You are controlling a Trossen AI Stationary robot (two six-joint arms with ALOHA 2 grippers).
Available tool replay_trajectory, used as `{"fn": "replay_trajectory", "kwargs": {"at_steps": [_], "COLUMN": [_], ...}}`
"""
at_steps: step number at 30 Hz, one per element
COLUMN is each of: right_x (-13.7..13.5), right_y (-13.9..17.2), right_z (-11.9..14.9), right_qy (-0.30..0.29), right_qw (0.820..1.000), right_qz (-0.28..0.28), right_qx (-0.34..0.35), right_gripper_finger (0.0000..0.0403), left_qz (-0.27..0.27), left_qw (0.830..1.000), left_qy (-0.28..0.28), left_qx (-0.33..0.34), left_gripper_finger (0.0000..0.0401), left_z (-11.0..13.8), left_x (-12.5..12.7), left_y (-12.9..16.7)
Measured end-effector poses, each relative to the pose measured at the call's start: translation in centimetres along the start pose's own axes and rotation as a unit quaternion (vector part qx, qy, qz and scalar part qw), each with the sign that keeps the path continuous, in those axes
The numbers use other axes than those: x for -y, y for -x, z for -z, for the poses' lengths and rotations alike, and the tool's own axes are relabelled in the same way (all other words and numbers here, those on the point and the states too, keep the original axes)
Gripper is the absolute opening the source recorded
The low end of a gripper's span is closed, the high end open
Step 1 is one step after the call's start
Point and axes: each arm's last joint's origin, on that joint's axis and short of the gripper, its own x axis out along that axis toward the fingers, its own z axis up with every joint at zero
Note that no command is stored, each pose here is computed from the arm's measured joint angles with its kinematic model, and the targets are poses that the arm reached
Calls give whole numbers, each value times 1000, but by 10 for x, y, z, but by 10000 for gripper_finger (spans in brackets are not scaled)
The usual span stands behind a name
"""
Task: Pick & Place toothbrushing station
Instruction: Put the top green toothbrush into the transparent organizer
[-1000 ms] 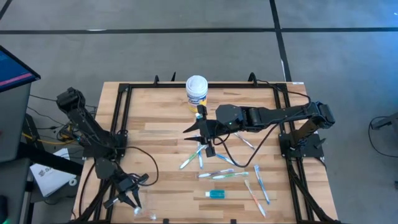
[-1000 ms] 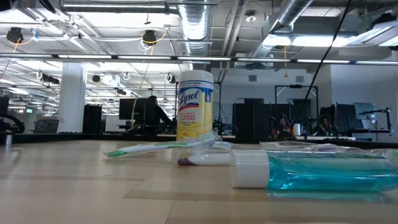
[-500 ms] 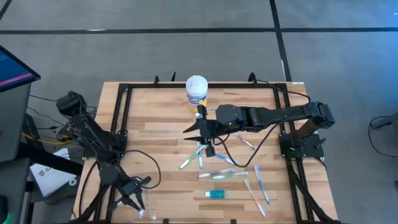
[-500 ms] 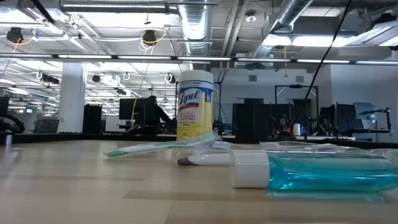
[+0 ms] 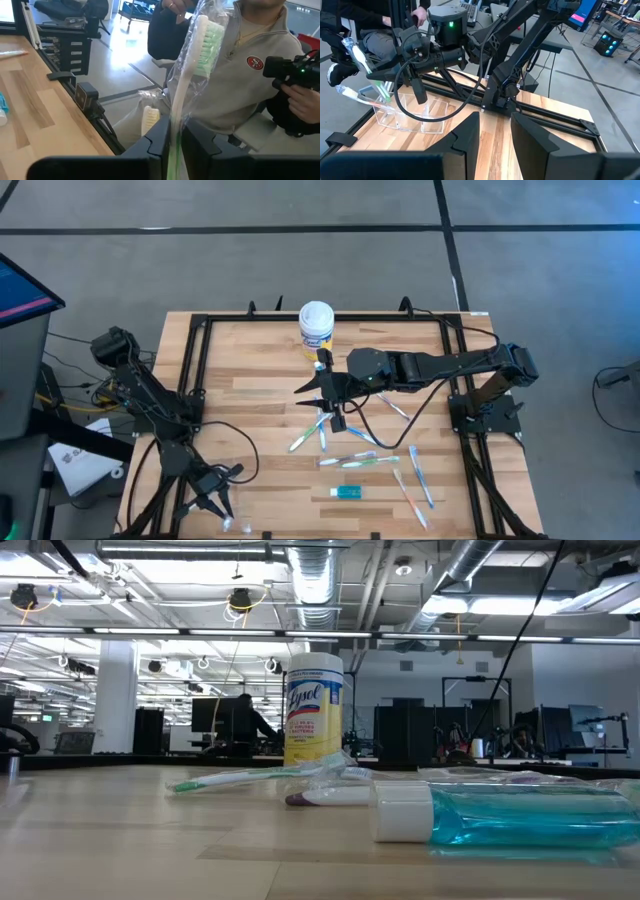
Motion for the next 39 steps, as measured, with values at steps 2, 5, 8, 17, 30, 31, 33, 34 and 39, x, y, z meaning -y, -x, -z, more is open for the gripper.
{"fn": "replay_trajectory", "kwargs": {"at_steps": [2, 5, 8, 17, 30, 31, 33, 34, 39], "right_x": [0, 0, 0, 0, 0, 0, 0, 0, 0], "right_y": [0, 0, 0, 0, 0, 0, 0, 0, 0], "right_z": [0, 0, 0, 0, 0, 0, 0, 0, 0], "right_qy": [0, 0, 0, 0, 0, 0, 0, 0, 0], "right_qw": [1000, 1000, 1000, 1000, 1000, 1000, 1000, 1000, 1000], "right_qz": [0, 0, 0, 0, 0, 0, 0, 0, 0], "right_qx": [0, 0, 0, 0, 0, 0, 0, 0, 0], "right_gripper_finger": [102, 102, 102, 102, 102, 102, 102, 102, 102], "left_qz": [-3, -23, -40, -50, -49, -49, -49, -48, -40], "left_qw": [1000, 1000, 999, 999, 999, 999, 999, 999, 999], "left_qy": [-1, 6, 17, 18, 17, 17, 15, 11, 6], "left_qx": [-6, -12, -16, -12, -6, -5, -5, -4, 8], "left_gripper_finger": [33, 32, 35, 41, 36, 39, 45, 49, 75], "left_z": [4, 10, 17, 19, 17, 17, 17, 17, 15], "left_x": [-1, -5, -8, -10, -10, -10, -10, -10, -8], "left_y": [1, 4, 6, 8, 8, 8, 8, 8, 8]}}
